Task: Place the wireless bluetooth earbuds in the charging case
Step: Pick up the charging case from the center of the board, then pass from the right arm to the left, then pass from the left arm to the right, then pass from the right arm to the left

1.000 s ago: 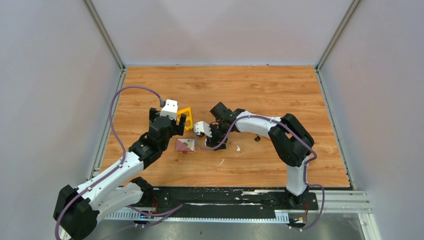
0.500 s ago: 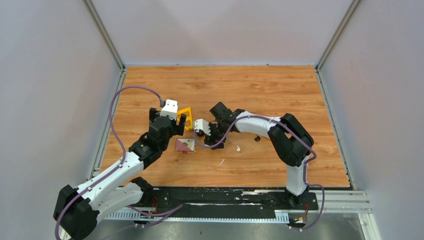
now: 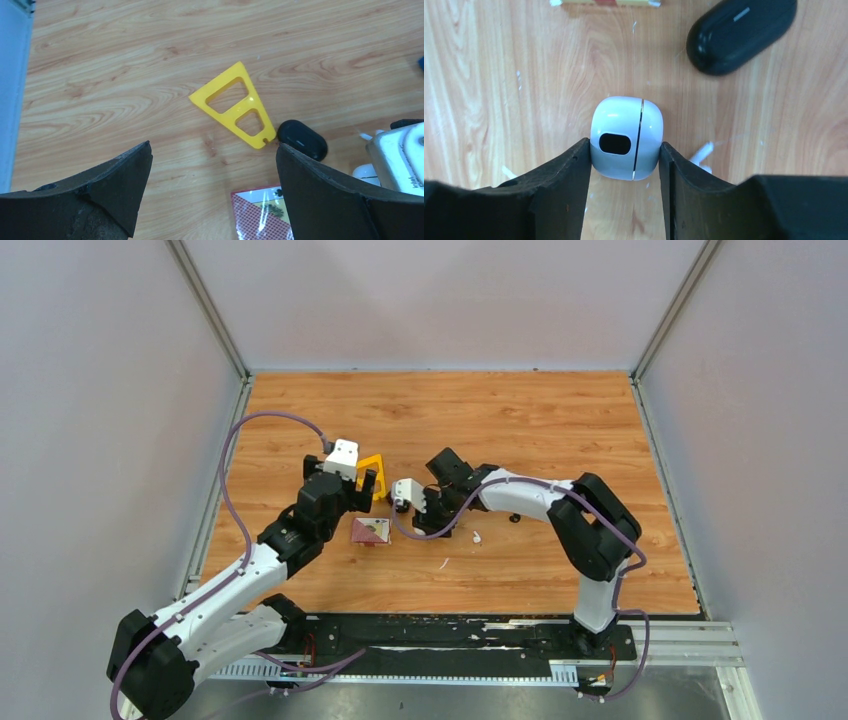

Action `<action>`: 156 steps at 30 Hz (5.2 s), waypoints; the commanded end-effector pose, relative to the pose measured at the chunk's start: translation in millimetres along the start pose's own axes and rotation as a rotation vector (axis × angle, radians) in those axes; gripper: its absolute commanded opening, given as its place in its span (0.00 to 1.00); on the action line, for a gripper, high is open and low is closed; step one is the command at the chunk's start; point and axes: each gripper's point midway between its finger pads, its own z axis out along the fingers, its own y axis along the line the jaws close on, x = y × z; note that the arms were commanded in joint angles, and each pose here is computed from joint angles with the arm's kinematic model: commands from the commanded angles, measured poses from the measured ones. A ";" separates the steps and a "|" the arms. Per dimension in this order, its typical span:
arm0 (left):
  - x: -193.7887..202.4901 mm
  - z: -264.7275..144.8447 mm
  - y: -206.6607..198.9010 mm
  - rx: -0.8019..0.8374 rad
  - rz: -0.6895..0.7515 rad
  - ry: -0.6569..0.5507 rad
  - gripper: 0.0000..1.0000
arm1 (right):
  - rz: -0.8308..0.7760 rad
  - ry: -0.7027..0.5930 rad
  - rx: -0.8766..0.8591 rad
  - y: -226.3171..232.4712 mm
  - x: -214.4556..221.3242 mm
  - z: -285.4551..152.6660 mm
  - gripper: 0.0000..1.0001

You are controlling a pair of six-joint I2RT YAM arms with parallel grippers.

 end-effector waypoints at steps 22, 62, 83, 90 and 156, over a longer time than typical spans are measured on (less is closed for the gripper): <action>-49.7 -53.5 -171.6 1.000 -0.513 0.024 0.92 | -0.101 -0.125 0.298 2.3 -65.9 -149.2 0.31; -55.2 -56.7 -201.0 1.291 -0.846 0.254 0.50 | -0.094 -0.195 0.259 7.8 -90.7 -159.4 0.32; -46.5 -61.0 -200.7 1.290 -0.788 0.271 0.30 | -0.114 -0.195 0.195 20.9 -85.2 -153.3 0.38; -44.2 -70.0 -198.3 1.361 -0.677 0.117 0.18 | -0.017 -0.284 -0.014 49.4 -93.6 -160.7 0.68; -23.0 -104.1 -204.0 1.277 -0.060 -0.250 0.54 | -0.020 -0.086 -0.194 70.0 -80.2 -169.1 0.12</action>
